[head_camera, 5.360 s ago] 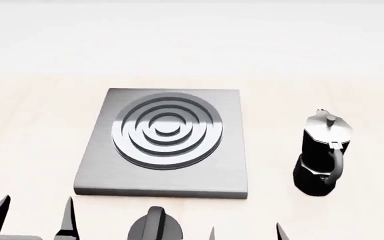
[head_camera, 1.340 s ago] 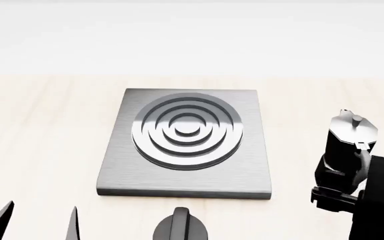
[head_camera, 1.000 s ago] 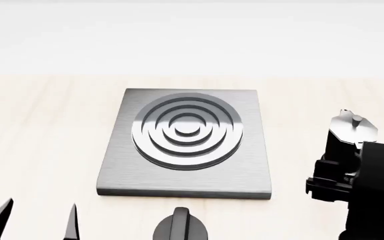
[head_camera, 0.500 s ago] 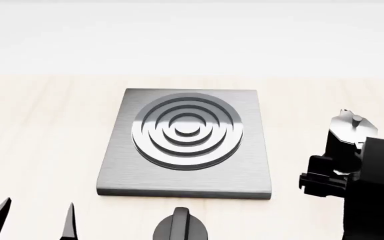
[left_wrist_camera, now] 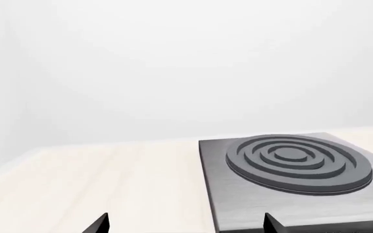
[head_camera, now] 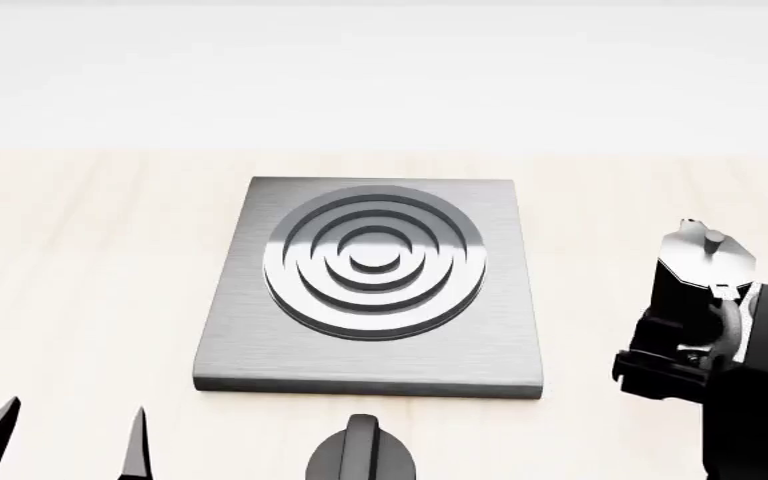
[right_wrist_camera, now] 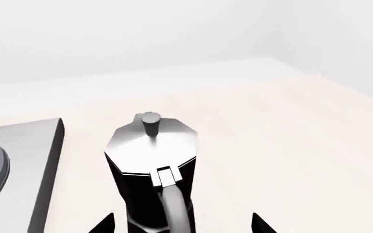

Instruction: Put the moka pot on the stove.

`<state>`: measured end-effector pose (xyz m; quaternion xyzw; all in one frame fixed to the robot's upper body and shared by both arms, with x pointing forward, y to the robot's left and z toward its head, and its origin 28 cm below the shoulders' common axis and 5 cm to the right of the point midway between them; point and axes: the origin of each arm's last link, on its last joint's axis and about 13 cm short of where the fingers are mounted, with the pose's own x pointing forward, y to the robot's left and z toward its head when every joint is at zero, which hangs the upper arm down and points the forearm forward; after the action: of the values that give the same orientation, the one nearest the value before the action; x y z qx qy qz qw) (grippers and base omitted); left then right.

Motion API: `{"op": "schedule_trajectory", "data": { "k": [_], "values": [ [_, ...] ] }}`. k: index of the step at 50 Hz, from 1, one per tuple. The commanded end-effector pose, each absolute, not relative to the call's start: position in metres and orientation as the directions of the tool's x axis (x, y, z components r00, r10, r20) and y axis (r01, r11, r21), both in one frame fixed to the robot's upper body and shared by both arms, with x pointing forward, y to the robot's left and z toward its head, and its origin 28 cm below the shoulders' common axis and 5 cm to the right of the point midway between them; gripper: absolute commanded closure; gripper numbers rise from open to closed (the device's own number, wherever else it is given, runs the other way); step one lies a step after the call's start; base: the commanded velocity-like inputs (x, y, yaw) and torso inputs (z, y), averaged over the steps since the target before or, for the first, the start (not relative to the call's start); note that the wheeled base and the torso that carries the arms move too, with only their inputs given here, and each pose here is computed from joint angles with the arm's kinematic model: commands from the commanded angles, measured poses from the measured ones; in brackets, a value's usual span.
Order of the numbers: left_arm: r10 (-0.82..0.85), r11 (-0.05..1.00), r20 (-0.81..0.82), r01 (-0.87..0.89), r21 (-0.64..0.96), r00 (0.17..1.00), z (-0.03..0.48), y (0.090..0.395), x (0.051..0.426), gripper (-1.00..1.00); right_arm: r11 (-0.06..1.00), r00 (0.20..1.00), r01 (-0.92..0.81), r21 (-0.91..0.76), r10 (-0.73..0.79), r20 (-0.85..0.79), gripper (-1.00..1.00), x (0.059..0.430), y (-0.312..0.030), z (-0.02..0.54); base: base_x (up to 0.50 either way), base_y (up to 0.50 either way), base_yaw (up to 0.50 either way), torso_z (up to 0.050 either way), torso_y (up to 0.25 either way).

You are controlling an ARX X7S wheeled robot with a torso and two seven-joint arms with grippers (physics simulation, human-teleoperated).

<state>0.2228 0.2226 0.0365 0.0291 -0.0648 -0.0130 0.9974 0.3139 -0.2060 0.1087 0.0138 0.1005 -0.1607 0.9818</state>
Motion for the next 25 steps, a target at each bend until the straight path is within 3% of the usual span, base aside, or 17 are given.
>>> {"op": "schedule_trajectory", "data": {
  "k": [1,25],
  "values": [
    [-0.021,0.999,0.133,0.016,0.036,0.991,0.037,0.225,0.223,-1.0,0.951,0.929,0.308,0.024,-0.295,-0.222,-1.0,0.322,-0.216,0.103,0.0,0.0,0.0,0.0,0.0],
    [-0.018,0.999,0.139,0.013,0.038,0.99,0.036,0.227,0.225,-1.0,0.957,0.922,0.287,0.043,-0.263,-0.284,-1.0,0.341,-0.224,0.087,0.0,0.0,0.0,0.0,0.0]
  ]
}}
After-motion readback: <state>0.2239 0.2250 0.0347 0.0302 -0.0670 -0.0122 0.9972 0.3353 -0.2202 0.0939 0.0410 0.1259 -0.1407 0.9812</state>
